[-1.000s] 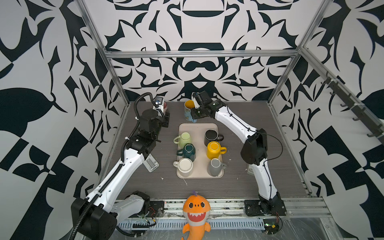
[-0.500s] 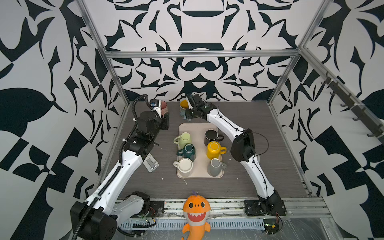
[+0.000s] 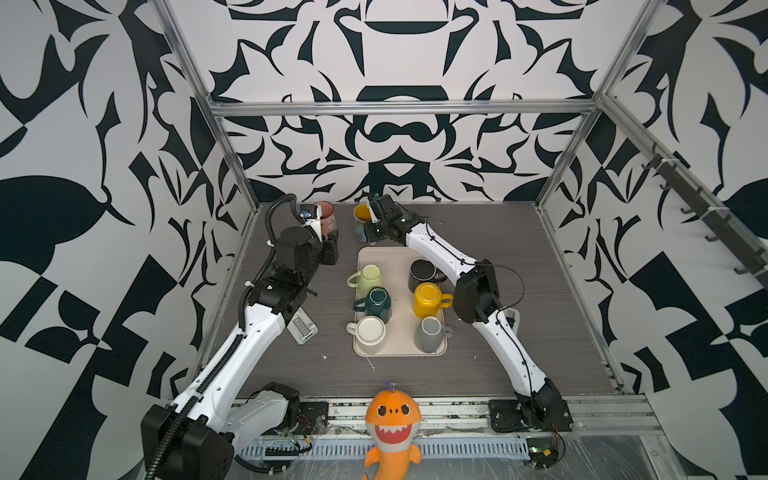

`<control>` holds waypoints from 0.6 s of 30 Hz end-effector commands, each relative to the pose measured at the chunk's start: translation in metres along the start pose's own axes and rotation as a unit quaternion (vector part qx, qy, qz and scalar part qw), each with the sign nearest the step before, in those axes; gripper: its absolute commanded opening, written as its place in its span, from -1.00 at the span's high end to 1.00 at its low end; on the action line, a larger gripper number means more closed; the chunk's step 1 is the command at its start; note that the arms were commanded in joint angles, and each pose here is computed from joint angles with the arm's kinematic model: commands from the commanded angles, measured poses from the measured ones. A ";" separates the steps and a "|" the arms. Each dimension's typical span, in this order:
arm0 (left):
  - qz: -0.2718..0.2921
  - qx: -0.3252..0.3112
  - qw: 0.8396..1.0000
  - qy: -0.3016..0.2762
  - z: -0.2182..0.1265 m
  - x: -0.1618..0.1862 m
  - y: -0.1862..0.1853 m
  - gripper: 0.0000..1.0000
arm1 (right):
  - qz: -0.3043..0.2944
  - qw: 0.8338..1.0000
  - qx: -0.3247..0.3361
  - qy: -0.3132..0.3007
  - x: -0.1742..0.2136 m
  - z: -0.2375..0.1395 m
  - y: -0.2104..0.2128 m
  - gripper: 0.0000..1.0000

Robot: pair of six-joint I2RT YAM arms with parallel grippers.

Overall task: Turn the mug right side up
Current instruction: 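Carry the blue mug toward the pink mug while the left arm draws back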

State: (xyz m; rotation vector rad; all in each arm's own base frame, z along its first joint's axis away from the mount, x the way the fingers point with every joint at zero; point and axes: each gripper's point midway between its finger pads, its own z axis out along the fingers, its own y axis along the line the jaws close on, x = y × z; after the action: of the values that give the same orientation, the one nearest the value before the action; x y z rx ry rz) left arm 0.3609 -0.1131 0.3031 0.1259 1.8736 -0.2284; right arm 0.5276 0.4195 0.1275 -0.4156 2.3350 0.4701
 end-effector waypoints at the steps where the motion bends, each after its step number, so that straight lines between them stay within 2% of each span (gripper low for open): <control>1: -0.012 0.001 1.000 -0.007 -0.007 -0.001 0.002 -0.10 | 0.008 0.987 -0.054 -0.152 -0.098 -0.064 0.036 1.00; 18: -0.008 -0.012 1.000 -0.005 -0.012 0.007 0.010 -0.11 | 0.017 0.985 -0.076 -0.153 -0.090 -0.040 0.047 1.00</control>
State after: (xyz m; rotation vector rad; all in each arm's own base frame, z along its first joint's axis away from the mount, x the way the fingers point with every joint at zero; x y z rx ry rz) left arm 0.3528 -0.1071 0.3010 0.1147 1.8673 -0.2258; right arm 0.5358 0.4392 0.1160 -0.3939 2.3052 0.5421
